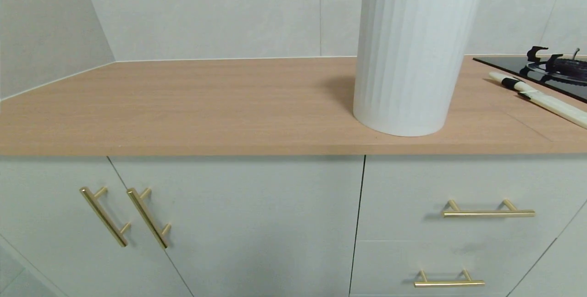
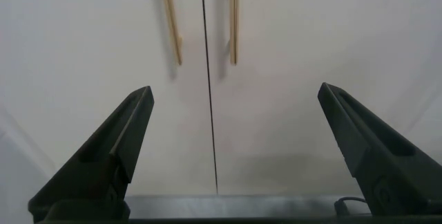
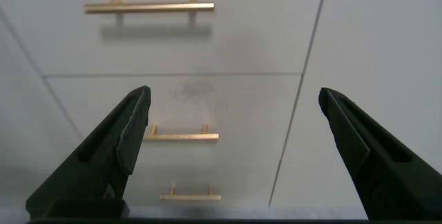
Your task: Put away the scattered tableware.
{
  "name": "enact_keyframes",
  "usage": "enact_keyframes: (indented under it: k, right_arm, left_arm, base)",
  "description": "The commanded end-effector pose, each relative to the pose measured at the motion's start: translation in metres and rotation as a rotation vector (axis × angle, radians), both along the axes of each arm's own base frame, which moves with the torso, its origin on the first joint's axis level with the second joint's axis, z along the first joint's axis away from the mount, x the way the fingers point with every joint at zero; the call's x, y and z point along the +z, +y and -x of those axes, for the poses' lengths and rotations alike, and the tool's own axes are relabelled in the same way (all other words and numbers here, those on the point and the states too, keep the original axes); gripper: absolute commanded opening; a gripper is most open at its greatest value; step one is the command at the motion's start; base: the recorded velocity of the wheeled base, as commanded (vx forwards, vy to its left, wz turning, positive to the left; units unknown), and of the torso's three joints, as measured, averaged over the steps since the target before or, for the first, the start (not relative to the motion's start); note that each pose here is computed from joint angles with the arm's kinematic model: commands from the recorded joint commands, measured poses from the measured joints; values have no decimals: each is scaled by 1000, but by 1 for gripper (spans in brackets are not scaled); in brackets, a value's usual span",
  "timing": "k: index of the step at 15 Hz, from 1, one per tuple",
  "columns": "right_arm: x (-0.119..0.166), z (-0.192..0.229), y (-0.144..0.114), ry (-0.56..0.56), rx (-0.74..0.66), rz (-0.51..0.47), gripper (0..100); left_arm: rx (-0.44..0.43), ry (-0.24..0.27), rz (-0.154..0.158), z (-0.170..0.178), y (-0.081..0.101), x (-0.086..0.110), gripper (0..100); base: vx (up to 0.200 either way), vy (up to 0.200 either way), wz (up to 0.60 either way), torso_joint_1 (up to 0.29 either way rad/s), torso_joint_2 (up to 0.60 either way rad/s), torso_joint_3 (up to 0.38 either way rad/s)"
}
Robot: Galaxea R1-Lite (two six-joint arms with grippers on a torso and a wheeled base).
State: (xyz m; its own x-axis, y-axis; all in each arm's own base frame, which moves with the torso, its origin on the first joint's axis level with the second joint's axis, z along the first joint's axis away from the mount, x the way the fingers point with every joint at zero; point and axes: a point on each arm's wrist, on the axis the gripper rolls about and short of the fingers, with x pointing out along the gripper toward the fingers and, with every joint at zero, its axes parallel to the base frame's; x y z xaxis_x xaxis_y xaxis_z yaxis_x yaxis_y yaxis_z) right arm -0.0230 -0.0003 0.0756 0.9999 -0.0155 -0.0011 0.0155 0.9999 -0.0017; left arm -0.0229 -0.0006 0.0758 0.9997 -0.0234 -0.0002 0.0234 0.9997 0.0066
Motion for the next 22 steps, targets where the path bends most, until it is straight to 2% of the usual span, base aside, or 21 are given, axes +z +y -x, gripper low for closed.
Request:
enact_keyframes:
  k: [1, 9, 19, 22]
  right_arm:
    - [0, 0, 0, 2, 0, 0, 100]
    - [0, 0, 0, 2, 0, 0, 100]
    - [0, 0, 0, 2, 0, 0, 100]
    - [0, 0, 0, 2, 0, 0, 100]
  left_arm:
    - [0, 0, 0, 0, 0, 0, 100]
    - [0, 0, -3, 0, 0, 0, 100]
    - [0, 0, -1, 0, 0, 0, 100]
    - [0, 0, 0, 0, 0, 0, 100]
  base:
    - [0, 0, 0, 0, 0, 0]
    - [0, 0, 0, 0, 0, 0]
    - [0, -200, 0, 4, 3, 0]
    - [0, 0, 0, 0, 0, 0]
